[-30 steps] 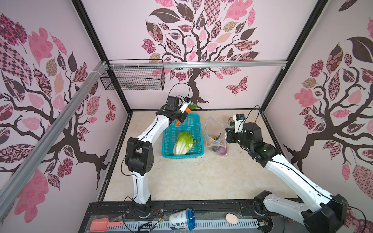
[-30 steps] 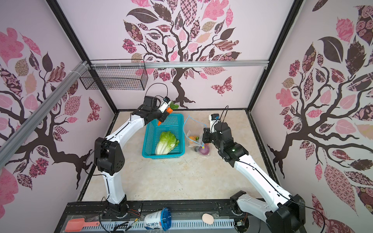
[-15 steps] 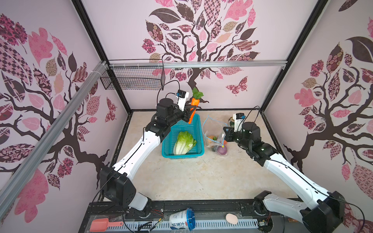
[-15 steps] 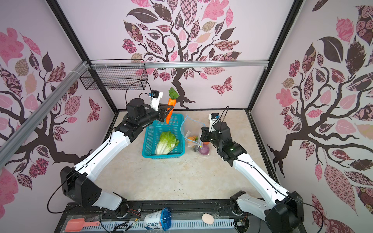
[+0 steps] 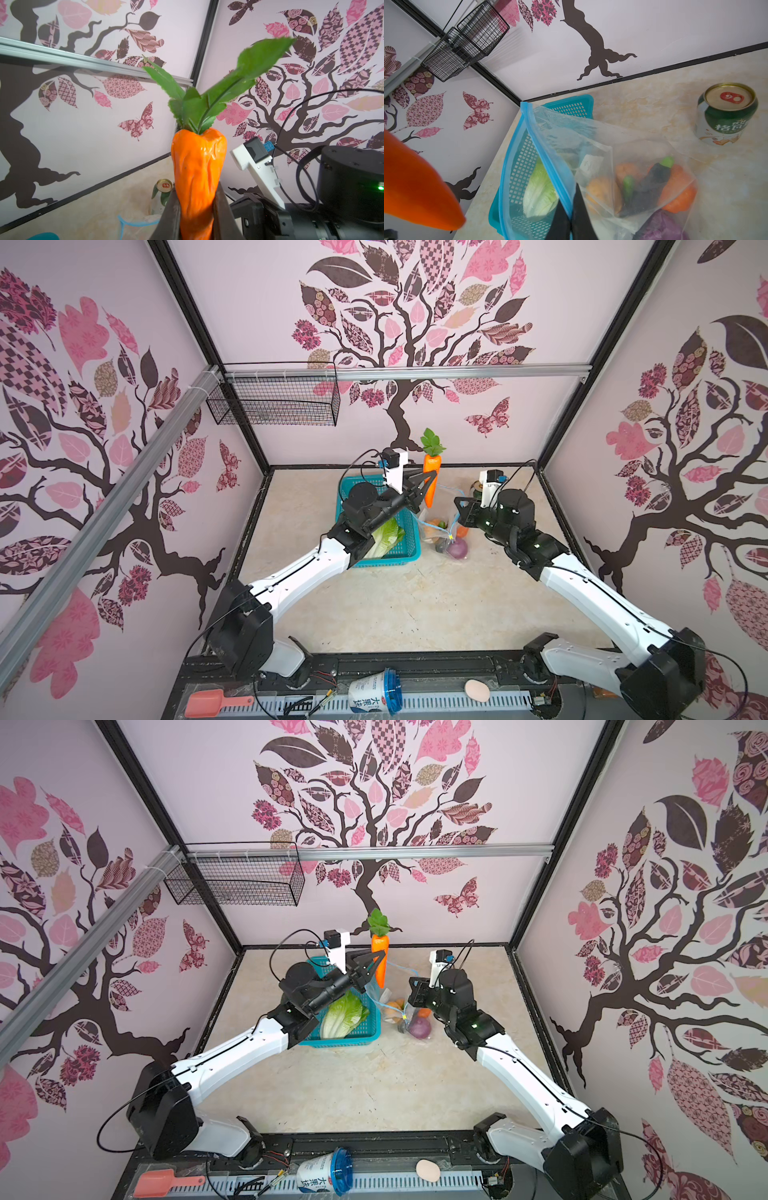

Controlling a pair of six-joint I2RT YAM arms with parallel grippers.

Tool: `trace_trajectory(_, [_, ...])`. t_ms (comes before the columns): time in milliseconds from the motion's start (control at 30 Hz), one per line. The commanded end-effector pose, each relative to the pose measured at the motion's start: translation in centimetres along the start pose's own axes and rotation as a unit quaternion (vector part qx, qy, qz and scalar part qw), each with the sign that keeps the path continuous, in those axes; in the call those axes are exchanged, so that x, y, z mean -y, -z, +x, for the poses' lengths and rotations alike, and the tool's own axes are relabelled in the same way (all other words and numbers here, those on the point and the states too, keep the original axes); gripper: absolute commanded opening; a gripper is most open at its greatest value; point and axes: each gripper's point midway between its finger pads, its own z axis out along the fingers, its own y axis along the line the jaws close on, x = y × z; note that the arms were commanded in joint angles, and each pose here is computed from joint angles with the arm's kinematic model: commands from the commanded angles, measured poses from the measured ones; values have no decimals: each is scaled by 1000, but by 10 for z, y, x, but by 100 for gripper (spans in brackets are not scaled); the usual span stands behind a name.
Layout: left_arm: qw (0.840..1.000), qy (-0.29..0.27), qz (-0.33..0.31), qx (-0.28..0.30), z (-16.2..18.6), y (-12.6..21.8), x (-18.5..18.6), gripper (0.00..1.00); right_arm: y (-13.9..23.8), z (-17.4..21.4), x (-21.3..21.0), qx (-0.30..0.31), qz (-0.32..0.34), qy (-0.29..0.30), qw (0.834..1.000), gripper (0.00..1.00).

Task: Place the food in the zip-top bag and seal the zipper
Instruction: 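Carry the carrot over the bag opening and open the left gripper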

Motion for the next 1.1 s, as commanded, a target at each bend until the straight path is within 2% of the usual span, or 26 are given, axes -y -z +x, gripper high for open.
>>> trace_trajectory(0, [998,-4,-45,31,15,-4,-20,0,5,-13,-7,20,-15,-13,1000,0])
trace_trajectory(267, [996,28,-80,-24,83,-6,-41,0,6,-9,-7,14,-19,-7,1000,0])
trace_trajectory(500, [991,56,-96,-70,115,0,-46,0,6,-9,-5,16,-13,1,1000,0])
trace_trajectory(567, [990,66,-96,-80,119,2,-44,10,6,-9,-5,15,-13,2,1000,0])
trace_trajectory(667, [989,74,-91,-93,119,3,-40,35,6,-9,-4,14,-10,5,1000,0])
trace_trajectory(767, [988,74,-84,-103,114,6,-34,49,7,-9,-3,15,-7,9,1000,0])
trace_trajectory(900, [988,64,-87,-110,105,11,-29,57,7,-11,-3,17,-3,13,1000,0])
trace_trajectory(1067, [988,61,-98,-106,87,18,-27,59,8,-14,-4,19,-2,20,1000,0])
